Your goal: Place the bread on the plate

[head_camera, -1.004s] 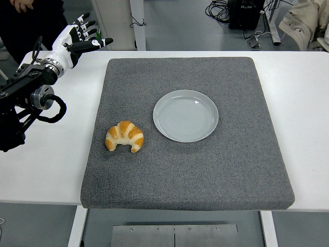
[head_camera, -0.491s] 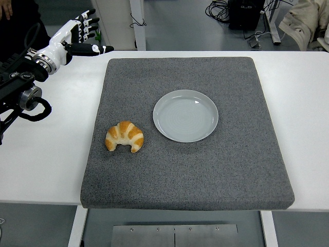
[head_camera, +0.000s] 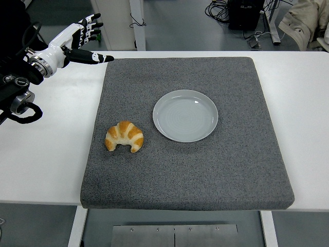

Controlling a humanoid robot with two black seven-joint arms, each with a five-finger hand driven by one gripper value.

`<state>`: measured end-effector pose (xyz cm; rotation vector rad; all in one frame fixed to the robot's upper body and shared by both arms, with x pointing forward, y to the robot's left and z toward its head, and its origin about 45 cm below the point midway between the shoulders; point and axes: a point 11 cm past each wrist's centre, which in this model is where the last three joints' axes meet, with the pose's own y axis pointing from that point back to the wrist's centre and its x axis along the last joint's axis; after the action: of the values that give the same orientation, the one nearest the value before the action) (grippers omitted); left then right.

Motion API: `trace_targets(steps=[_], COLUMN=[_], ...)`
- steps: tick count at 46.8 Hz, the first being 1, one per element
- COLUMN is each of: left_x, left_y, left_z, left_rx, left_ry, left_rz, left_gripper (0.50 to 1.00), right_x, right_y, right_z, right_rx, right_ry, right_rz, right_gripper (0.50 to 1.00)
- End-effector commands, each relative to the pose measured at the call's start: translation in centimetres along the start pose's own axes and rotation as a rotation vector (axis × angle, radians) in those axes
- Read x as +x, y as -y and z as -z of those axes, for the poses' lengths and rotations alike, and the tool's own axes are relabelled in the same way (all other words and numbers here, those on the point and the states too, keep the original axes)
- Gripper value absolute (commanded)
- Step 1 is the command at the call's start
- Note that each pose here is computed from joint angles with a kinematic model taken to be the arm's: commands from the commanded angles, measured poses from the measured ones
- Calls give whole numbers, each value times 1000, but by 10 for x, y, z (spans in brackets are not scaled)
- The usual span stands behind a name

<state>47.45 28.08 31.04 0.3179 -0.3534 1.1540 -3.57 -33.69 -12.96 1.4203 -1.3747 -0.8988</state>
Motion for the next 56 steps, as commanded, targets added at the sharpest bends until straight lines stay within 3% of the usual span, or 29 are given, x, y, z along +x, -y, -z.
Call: trace_targets(steps=[1,14,23,39,56], left_x=[0,-1,-20,-43,-43], left_y=[-5,-10,-11,-30,-51], left_z=[-4,-16,-14,-2,-5], left_rx=[-10,-36,-20,130,152], left_ry=[4,12,44,241,414], left_rz=[14,44,172,368,431], left_gripper=[968,974,971,966,965], right_x=[0,0,0,0,0], right_y=[0,0,0,0,0], right_z=[0,0,0,0,0], right_rx=[0,0,0,0,0], right_ry=[0,0,0,0,0], right_rz=[-1,1,-1,1,-1], right_gripper=[1000,1000,1000,1000,1000])
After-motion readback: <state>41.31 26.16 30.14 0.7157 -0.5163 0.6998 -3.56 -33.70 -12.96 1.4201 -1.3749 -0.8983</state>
